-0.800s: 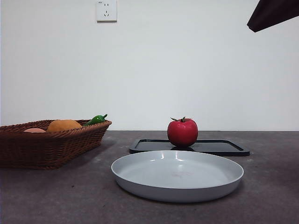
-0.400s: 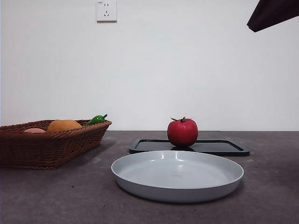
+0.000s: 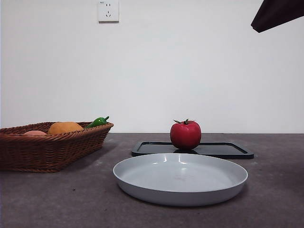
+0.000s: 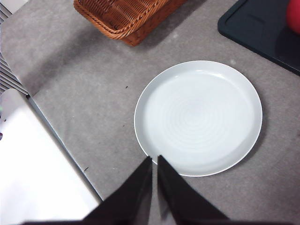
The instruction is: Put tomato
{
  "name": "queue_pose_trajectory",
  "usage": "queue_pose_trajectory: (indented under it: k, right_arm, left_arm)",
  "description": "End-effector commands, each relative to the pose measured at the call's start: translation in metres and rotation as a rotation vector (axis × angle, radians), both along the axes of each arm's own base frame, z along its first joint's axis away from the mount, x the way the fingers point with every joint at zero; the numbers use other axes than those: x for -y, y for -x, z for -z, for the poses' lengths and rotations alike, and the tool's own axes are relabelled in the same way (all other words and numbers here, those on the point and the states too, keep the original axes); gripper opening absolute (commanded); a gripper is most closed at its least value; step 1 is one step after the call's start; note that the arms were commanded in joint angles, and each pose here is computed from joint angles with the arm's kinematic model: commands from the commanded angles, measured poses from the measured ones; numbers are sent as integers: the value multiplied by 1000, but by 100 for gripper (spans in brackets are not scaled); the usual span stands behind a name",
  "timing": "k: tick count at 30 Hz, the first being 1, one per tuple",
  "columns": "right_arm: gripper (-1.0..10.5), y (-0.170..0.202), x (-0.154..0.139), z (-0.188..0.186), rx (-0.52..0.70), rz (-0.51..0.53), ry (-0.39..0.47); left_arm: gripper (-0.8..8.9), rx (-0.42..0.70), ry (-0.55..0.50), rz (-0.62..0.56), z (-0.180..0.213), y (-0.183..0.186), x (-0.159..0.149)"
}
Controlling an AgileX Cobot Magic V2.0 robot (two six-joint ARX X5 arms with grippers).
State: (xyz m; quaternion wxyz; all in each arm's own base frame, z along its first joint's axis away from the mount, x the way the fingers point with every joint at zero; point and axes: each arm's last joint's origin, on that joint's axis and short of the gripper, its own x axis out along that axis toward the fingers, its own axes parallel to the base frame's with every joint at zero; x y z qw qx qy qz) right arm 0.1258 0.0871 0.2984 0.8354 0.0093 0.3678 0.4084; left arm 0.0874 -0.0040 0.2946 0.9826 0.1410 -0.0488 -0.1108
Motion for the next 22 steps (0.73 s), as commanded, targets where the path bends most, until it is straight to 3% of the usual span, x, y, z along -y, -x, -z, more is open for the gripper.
queue_pose_trajectory:
  k: [1, 10, 16, 22]
  right_arm:
    - [6, 0, -2, -3, 6, -8, -11]
    - [6, 0, -2, -3, 7, -8, -11]
    - [6, 0, -2, -3, 7, -8, -11]
    - [5, 0, -2, -3, 7, -8, -11]
  left_arm:
    - [13, -9, 29, -54, 22, -1, -2]
    - [13, -104, 122, -194, 94, -7, -7]
    - [13, -163, 140, -286, 118, -8, -9]
    - [13, -183, 145, -295, 135, -9, -9]
